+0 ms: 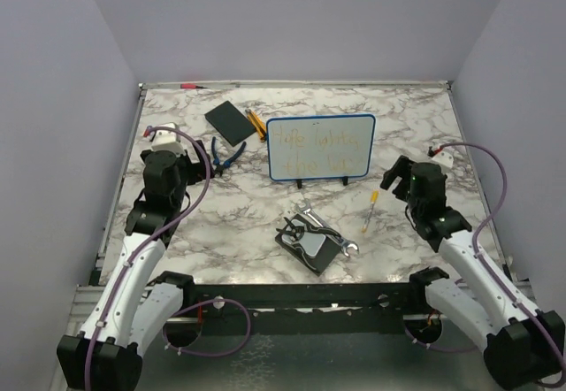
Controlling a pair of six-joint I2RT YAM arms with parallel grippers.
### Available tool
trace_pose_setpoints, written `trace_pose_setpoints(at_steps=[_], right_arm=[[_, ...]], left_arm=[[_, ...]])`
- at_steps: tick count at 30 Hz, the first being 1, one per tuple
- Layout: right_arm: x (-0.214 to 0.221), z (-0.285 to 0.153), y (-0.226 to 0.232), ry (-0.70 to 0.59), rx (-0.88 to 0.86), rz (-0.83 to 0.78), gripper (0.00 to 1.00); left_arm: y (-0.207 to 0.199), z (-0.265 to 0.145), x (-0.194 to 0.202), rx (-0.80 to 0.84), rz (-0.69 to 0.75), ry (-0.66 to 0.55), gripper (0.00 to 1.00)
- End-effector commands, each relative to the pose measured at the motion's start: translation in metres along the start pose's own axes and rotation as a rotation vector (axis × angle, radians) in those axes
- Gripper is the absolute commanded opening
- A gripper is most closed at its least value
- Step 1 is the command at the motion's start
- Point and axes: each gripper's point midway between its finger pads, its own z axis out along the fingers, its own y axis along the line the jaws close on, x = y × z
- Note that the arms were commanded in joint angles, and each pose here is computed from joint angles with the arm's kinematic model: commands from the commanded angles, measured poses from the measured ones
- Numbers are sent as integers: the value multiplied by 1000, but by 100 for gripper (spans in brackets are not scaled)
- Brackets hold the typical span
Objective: Write a sentence on the whiteboard
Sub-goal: Reset both arms
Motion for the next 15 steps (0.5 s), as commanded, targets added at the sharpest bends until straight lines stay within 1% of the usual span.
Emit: trace_pose_setpoints(at_steps=[1,6,10,12,15], right_arm=[[-38,-14,2,-79,-93,-38,85],[-91,-45,4,-281,-129,-57,85],[-112,-64,4,-438,-170,-54,85],[-113,-68,-1,-476,-163,-43,85],[-112,-70,-6,-490,-149,-34,85]], left_arm=[[11,-7,-20,-54,-6,-79,99],[18,-22,-58,-98,24,-181,99],[30,-35,-82,-175,-43,-266,99],[36,-37,-82,-202,-60,-288,99],[39,-37,-71,-206,-75,-284,99]])
